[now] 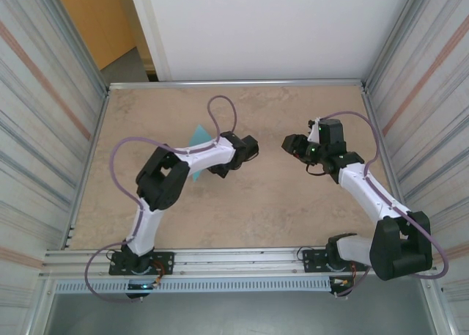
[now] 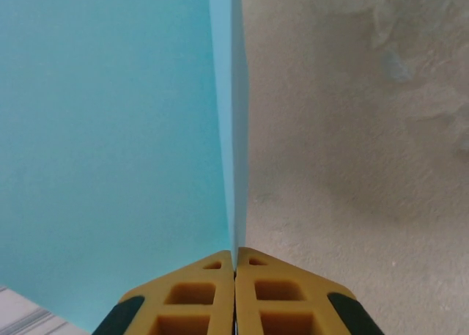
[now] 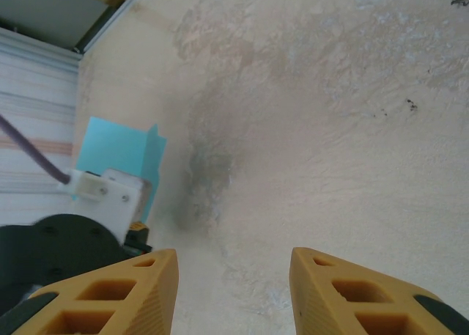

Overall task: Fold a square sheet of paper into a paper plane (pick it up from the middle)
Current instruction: Turn over the paper at the center of the table.

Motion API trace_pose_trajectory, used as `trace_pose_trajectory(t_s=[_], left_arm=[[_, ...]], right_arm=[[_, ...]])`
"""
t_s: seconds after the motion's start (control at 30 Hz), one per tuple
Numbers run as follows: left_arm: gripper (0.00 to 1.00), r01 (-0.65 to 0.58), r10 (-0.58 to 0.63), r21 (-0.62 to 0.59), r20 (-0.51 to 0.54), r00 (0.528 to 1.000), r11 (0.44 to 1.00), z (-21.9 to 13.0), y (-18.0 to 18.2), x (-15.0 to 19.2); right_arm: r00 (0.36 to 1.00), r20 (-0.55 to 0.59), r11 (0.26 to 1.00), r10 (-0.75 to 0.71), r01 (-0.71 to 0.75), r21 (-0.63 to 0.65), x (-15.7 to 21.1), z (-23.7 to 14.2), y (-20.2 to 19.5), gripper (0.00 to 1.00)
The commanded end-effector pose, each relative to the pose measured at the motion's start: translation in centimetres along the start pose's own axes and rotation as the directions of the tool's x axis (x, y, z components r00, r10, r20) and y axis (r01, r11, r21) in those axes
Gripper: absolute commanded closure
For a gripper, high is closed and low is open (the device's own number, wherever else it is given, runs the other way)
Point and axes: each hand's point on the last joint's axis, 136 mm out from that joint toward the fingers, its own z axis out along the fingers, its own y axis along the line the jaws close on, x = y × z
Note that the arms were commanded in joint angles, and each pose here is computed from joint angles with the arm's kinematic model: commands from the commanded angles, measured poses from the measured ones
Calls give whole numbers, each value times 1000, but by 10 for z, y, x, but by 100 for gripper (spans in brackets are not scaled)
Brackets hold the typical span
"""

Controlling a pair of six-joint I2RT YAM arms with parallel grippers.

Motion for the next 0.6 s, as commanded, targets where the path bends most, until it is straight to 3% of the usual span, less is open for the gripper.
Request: trace_pose_trajectory(t_s=[0.0,0.57], left_arm=[[93,-44,43,-98,-13,999,994,-1,6,1],[84,-50,51,17,-33,998,999,9,-42,2]], right_arm=[[1000,12,1000,-16,16,11,0,-5,-4,56],[1000,-9,1000,8,-8,16,2,2,-10,56]])
